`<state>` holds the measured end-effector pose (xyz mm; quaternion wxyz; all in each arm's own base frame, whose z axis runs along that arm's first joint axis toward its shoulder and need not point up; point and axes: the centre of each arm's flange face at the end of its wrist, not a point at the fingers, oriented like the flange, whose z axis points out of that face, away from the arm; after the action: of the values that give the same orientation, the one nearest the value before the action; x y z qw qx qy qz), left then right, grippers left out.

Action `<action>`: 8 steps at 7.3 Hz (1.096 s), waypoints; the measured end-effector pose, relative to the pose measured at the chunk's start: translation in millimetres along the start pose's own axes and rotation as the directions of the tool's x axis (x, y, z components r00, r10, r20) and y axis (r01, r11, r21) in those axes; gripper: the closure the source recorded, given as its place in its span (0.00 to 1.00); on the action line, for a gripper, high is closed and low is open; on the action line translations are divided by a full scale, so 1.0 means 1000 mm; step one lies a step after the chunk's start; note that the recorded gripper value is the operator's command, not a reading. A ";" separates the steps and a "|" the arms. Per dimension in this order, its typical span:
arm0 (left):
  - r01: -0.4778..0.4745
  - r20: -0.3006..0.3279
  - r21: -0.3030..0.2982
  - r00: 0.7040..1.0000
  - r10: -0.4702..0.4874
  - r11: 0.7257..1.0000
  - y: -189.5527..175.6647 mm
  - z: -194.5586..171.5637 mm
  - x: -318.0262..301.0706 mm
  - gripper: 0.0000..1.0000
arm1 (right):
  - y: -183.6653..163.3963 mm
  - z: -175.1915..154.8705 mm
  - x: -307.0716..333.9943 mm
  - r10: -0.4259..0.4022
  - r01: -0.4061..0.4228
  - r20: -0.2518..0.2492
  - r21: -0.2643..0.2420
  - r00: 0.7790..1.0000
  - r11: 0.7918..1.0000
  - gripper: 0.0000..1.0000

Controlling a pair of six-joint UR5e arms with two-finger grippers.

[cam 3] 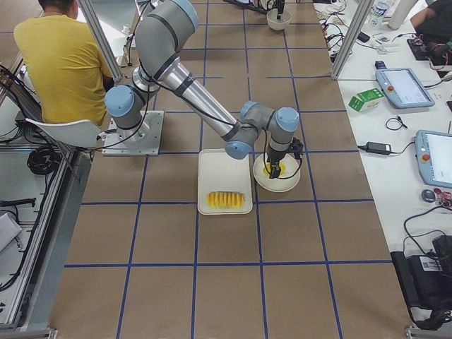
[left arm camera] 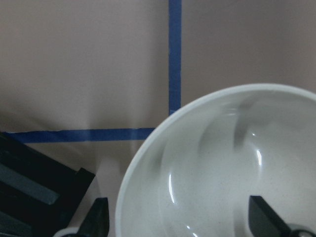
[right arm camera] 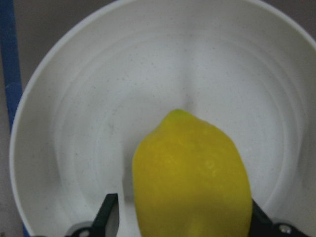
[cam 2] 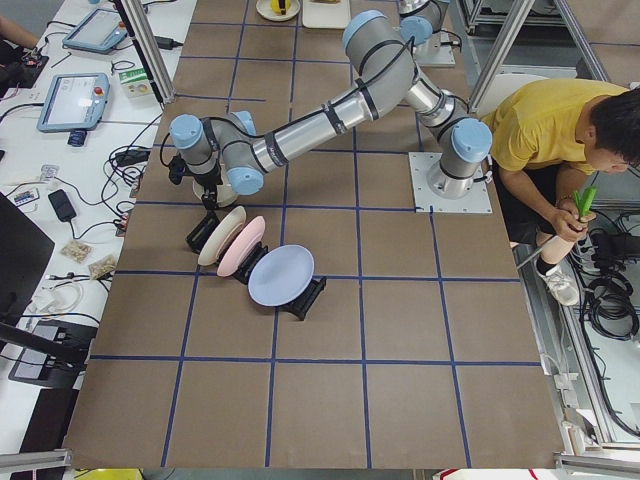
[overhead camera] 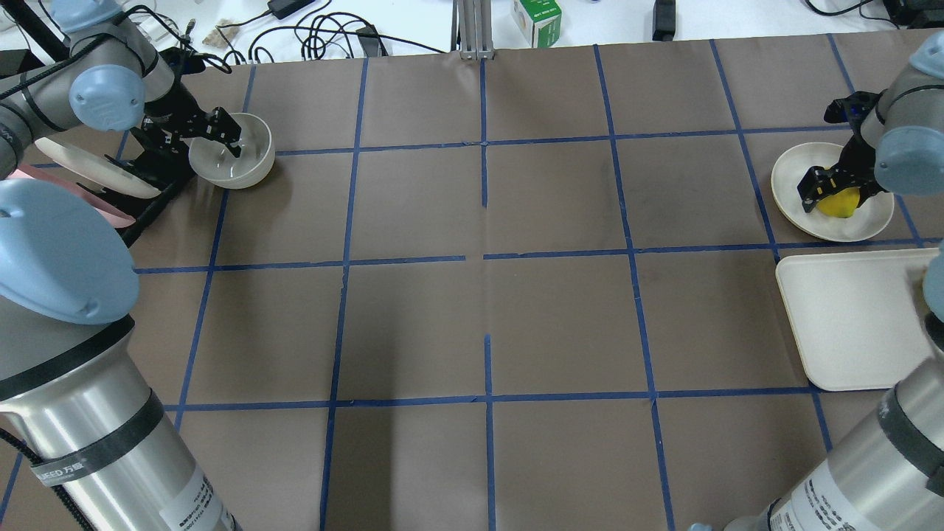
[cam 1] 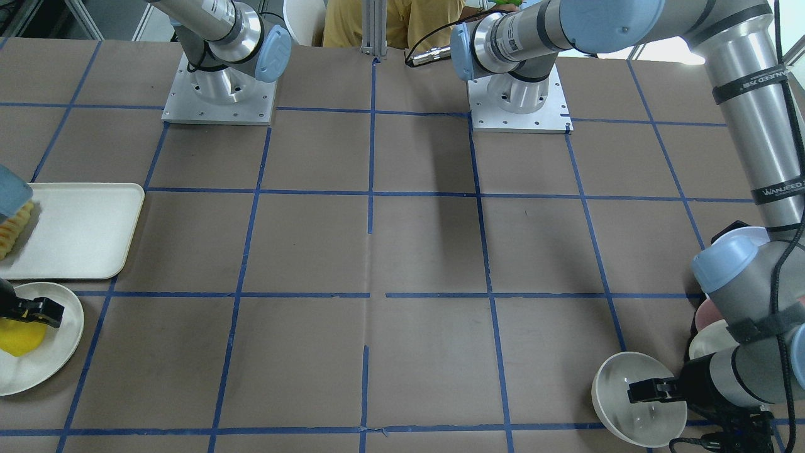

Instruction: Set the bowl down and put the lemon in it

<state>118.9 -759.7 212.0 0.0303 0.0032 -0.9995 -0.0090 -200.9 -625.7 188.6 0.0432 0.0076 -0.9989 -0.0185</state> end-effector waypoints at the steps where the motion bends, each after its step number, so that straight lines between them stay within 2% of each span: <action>1: 0.001 0.000 -0.001 1.000 -0.001 1.000 0.000 0.001 0.000 0.49 | 0.001 -0.005 0.000 0.002 -0.002 -0.001 -0.003 1.000 1.000 1.00; 2: 0.001 0.000 -0.004 1.000 -0.001 1.000 0.000 0.002 0.001 0.66 | 0.004 -0.020 0.001 0.003 -0.003 -0.006 -0.005 1.000 1.000 1.00; 3: 0.000 0.000 -0.006 1.000 0.000 1.000 0.001 0.002 0.001 0.88 | 0.009 -0.043 -0.002 0.001 -0.001 0.003 -0.023 1.000 1.000 1.00; 4: -0.005 0.002 -0.008 1.000 0.005 1.000 0.001 0.002 0.001 0.98 | 0.011 -0.069 -0.010 0.002 -0.001 0.024 -0.051 1.000 0.999 1.00; 6: -0.013 0.007 -0.006 1.000 0.013 1.000 0.001 0.001 0.001 1.00 | 0.004 -0.115 -0.047 0.071 -0.068 0.037 -0.085 0.997 0.994 1.00; 8: -0.013 0.011 -0.006 1.000 0.014 1.000 0.001 -0.002 0.000 1.00 | 0.005 -0.150 -0.114 0.152 -0.148 0.029 -0.107 0.988 0.983 1.00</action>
<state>118.8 -758.6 213.8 0.0249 -0.0037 -0.9996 -0.0119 -74.4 -624.3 328.7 0.0265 -0.0701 -0.9949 -0.0674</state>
